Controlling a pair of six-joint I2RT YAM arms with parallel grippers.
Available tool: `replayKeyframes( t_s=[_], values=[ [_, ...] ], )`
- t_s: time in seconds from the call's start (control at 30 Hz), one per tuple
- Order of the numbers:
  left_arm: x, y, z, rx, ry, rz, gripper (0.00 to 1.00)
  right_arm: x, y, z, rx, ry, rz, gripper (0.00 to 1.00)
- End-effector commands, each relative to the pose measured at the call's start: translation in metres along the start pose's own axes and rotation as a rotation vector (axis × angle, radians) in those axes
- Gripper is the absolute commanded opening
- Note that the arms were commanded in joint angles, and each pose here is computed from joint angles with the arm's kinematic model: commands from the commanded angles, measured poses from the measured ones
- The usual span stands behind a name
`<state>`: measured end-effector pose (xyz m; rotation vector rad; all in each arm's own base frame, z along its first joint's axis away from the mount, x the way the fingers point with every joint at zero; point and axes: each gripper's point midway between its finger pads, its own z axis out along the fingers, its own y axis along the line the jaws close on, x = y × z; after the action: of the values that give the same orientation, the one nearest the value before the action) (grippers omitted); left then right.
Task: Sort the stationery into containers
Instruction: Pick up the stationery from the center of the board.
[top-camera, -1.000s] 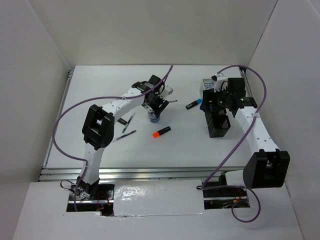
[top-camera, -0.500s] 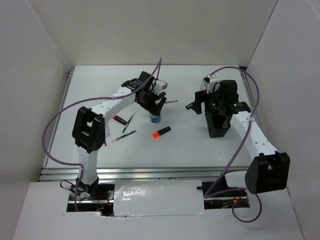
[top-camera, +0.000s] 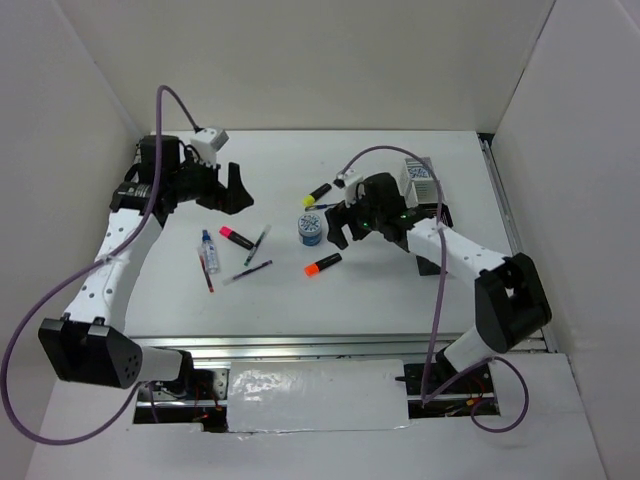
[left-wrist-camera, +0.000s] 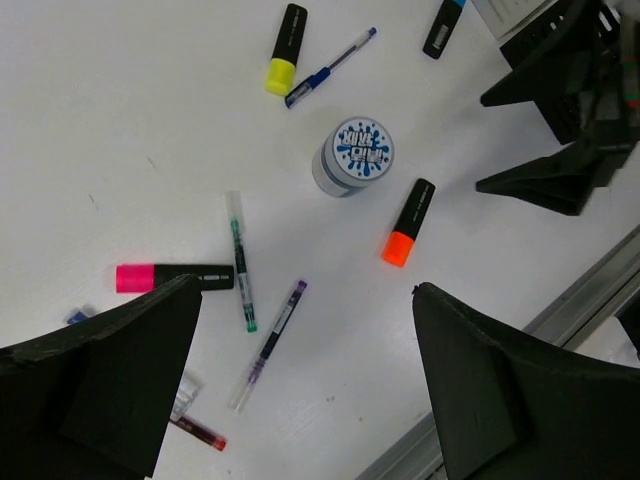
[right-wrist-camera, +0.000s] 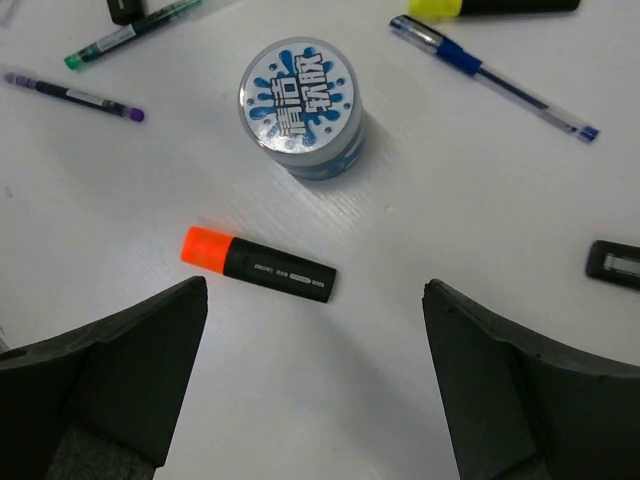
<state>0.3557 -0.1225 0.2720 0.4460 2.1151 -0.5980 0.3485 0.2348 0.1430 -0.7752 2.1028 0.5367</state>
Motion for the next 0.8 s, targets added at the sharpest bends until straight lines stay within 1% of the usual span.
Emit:
replayKeyframes(
  t_s=[0.0, 0.1, 0.23, 0.4, 0.6, 0.77],
  values=[
    [0.009, -0.007, -0.022, 0.057, -0.008, -0.032, 0.99, -0.03, -0.002, 0.018, 0.02, -0.089, -0.03, 0.95],
    [0.014, -0.005, -0.036, 0.047, -0.033, -0.059, 0.99, -0.024, 0.006, 0.038, -0.002, -0.064, -0.025, 0.99],
    [0.019, 0.002, -0.04, 0.032, -0.059, -0.105, 0.99, -0.02, 0.014, 0.067, 0.014, 0.014, -0.048, 1.0],
    [0.021, 0.009, -0.041, 0.016, -0.064, -0.125, 0.99, -0.021, 0.021, 0.09, 0.015, 0.033, -0.074, 1.0],
    [0.012, 0.011, -0.04, 0.021, -0.064, -0.129, 0.99, -0.018, 0.018, 0.11, 0.015, 0.081, -0.064, 0.99],
    [0.009, 0.012, -0.038, 0.026, -0.064, -0.131, 0.99, -0.011, 0.019, 0.116, 0.009, 0.101, -0.061, 0.99]
  ],
)
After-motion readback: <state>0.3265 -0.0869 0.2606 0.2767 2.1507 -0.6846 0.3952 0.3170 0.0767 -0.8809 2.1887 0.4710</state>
